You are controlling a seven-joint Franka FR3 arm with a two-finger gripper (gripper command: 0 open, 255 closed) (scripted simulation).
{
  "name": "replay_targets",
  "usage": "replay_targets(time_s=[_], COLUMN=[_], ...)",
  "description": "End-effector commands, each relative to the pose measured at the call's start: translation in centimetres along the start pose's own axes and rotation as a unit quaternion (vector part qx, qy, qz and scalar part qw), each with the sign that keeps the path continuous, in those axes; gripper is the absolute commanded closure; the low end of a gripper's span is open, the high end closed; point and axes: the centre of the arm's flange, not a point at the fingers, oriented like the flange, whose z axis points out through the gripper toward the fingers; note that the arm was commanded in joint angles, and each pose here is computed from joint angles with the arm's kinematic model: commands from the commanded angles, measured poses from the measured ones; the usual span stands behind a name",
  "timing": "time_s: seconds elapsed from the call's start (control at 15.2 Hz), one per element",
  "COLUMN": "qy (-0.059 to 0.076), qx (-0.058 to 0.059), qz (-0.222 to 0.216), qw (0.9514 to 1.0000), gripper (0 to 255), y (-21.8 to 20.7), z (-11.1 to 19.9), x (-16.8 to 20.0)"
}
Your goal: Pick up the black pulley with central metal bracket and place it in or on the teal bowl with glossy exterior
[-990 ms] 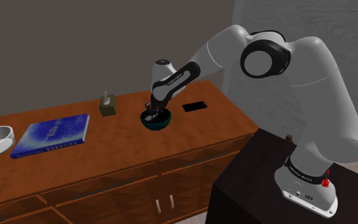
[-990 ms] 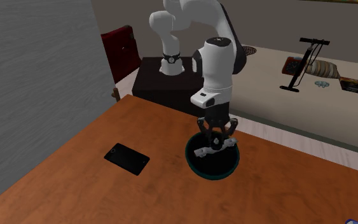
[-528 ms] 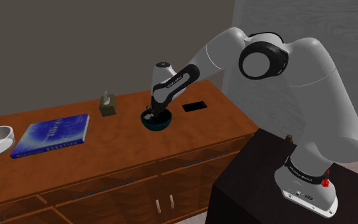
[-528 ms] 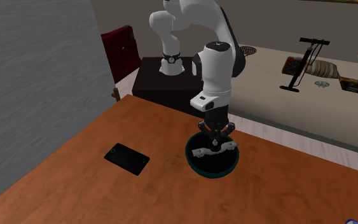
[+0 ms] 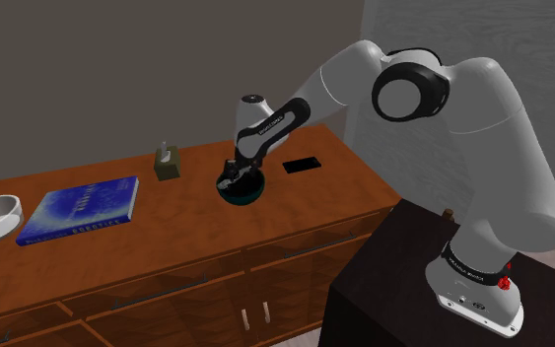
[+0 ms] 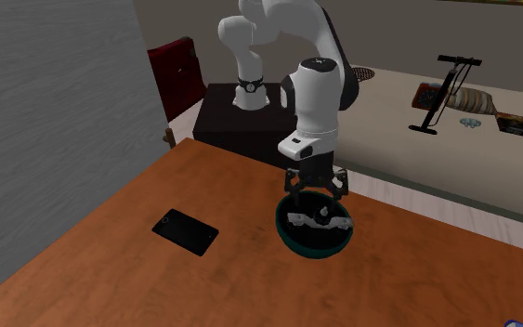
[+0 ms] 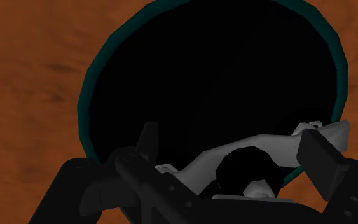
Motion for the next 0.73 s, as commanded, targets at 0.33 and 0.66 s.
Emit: replay_targets(time_s=[0.33, 0.66], qy=[0.000, 0.000], qx=[0.000, 0.000], qz=[0.000, 0.000], qw=[1.0000, 1.0000], gripper=[0, 0], y=[0.1, 0.1], z=[-4.3, -4.3], x=[0.0, 0.0])
